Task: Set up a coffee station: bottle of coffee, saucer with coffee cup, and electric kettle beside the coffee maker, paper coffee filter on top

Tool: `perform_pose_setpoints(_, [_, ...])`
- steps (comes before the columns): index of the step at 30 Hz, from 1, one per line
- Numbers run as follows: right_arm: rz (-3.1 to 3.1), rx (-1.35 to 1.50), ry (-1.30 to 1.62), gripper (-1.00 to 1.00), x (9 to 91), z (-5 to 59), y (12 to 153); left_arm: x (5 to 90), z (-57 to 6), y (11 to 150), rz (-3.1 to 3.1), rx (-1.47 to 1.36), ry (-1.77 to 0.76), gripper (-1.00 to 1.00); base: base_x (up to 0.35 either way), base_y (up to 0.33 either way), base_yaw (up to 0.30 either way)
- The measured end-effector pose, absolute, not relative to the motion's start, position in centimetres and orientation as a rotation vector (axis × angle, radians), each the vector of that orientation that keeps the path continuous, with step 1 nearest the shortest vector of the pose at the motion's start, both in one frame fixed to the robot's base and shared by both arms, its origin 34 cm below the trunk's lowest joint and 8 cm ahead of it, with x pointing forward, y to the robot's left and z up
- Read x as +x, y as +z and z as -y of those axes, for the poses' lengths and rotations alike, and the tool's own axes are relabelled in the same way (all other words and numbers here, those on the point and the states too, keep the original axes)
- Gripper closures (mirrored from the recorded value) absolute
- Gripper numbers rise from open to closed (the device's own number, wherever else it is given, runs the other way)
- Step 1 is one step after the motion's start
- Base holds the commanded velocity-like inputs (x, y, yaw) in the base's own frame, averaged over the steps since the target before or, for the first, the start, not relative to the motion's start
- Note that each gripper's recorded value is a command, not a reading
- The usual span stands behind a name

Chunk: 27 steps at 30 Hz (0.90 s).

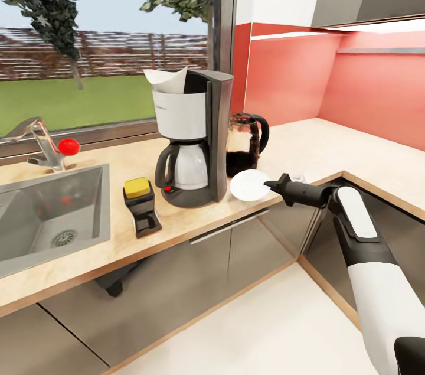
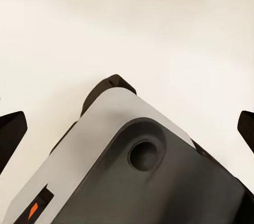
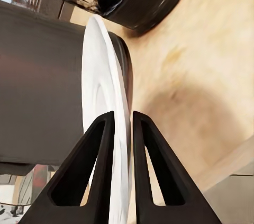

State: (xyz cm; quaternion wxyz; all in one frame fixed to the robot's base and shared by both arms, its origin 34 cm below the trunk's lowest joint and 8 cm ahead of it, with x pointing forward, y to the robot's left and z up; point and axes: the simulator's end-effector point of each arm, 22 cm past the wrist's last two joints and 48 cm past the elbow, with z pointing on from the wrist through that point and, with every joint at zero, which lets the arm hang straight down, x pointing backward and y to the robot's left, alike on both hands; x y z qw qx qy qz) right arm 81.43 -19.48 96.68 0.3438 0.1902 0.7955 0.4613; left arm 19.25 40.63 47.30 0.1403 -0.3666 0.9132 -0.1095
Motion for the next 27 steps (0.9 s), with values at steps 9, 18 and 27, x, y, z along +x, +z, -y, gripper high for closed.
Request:
perform_pose_setpoints(9, [-2.07, 0.497, 1.198, 1.0, 81.5, 19.5, 96.4, 19.1, -40.6, 47.3, -2.642, -1.061, -0.314, -1.0, 0.002, 0.0, 0.0])
perform_pose_setpoints(18, [-2.081, 0.506, 1.198, 1.0, 81.7, 19.5, 95.5, 18.6, -40.6, 47.2, -2.654, -1.067, -0.308, -1.0, 0.0, 0.0, 0.048])
perform_pose_setpoints(27, [-2.09, 0.513, 1.199, 1.0, 81.8, 19.5, 94.8, 18.3, -40.6, 47.2, -2.664, -1.071, -0.303, -1.0, 0.0, 0.0, 0.05])
